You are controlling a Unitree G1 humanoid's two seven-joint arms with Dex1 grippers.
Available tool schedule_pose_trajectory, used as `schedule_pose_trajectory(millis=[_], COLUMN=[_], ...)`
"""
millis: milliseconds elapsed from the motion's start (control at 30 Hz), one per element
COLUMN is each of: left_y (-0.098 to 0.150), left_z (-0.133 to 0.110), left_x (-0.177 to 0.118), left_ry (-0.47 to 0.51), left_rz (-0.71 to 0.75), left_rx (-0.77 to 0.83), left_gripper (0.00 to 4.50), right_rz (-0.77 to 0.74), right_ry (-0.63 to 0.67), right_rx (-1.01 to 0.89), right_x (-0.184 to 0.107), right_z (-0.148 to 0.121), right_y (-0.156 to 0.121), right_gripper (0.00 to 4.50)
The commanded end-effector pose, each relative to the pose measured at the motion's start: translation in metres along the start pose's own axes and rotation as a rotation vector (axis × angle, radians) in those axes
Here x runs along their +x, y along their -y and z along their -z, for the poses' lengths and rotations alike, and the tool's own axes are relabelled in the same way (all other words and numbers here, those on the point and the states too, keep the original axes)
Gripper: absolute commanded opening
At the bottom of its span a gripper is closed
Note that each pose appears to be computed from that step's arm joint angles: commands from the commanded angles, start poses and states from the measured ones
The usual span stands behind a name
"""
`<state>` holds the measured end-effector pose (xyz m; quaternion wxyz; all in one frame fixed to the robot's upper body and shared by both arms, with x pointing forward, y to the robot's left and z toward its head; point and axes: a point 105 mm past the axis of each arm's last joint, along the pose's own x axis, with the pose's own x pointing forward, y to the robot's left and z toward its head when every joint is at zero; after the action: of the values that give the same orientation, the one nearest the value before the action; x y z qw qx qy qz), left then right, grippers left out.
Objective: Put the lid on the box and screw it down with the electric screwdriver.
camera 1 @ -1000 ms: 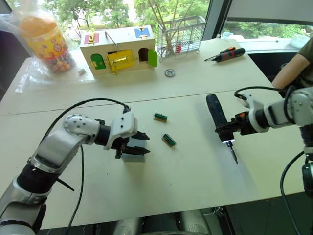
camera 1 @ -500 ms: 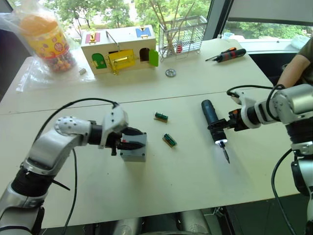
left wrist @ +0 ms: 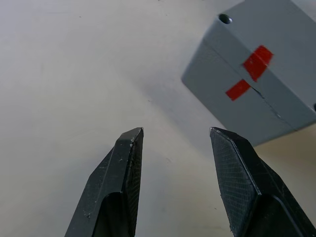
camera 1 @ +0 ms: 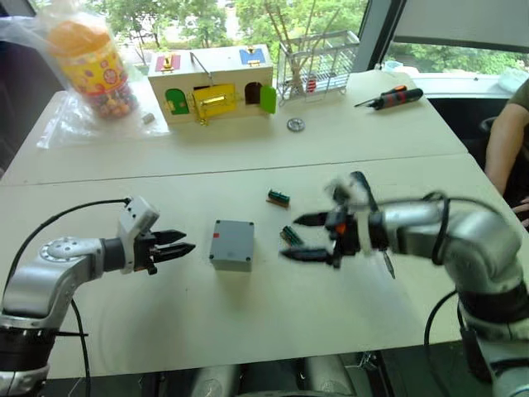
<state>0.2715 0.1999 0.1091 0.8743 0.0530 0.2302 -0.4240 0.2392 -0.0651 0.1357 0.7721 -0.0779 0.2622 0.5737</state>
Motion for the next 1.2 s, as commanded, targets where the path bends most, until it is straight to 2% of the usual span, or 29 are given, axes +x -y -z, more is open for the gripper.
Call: schedule_pose_trajectory(millis=[33,200,433,633,767,867,967,1033,1100,1200], left_y=[0.004,0.01,0.007,0.004,-0.007,-0.017,-0.03,-0.033,-0.03,-0.007], left_z=[-0.004,-0.009,-0.009,-0.024,-0.028,-0.028,-0.022,-0.019,-0.012,0.005], left_x=[0.001,0.018,0.033,0.05,0.059,0.056,0.033,0.024,0.013,-0.007], left_ry=[-0.006,0.013,0.012,0.062,0.069,0.061,0.019,-0.006,-0.04,-0.107], left_rz=[0.0,0.018,0.04,0.052,0.023,-0.013,-0.063,-0.073,-0.061,0.012], left_rx=[0.051,0.075,0.105,0.141,0.178,0.202,0.226,0.232,0.228,0.175], left_gripper=[2.15,2.15,2.15,2.15,2.15,2.15,2.15,2.15,2.15,2.15], right_rz=[0.01,-0.006,-0.093,-0.128,-0.12,-0.09,-0.022,-0.004,-0.001,0.005], right_ry=[0.053,0.094,0.099,0.115,0.107,0.099,0.097,0.102,0.093,0.064], right_rx=[-0.048,0.093,0.107,0.133,0.125,0.098,-0.106,-0.188,-0.241,-0.308], right_x=[0.005,0.038,0.054,0.061,0.06,0.052,0.028,0.025,0.025,0.033], right_z=[-0.01,-0.016,-0.019,-0.024,-0.026,-0.025,-0.028,-0.031,-0.03,-0.026], right_y=[-0.005,-0.002,-0.019,-0.028,-0.03,-0.025,-0.014,-0.01,-0.006,0.005], right_gripper=[4.45,4.45,4.45,4.45,4.45,4.45,4.45,4.45,4.45,4.45])
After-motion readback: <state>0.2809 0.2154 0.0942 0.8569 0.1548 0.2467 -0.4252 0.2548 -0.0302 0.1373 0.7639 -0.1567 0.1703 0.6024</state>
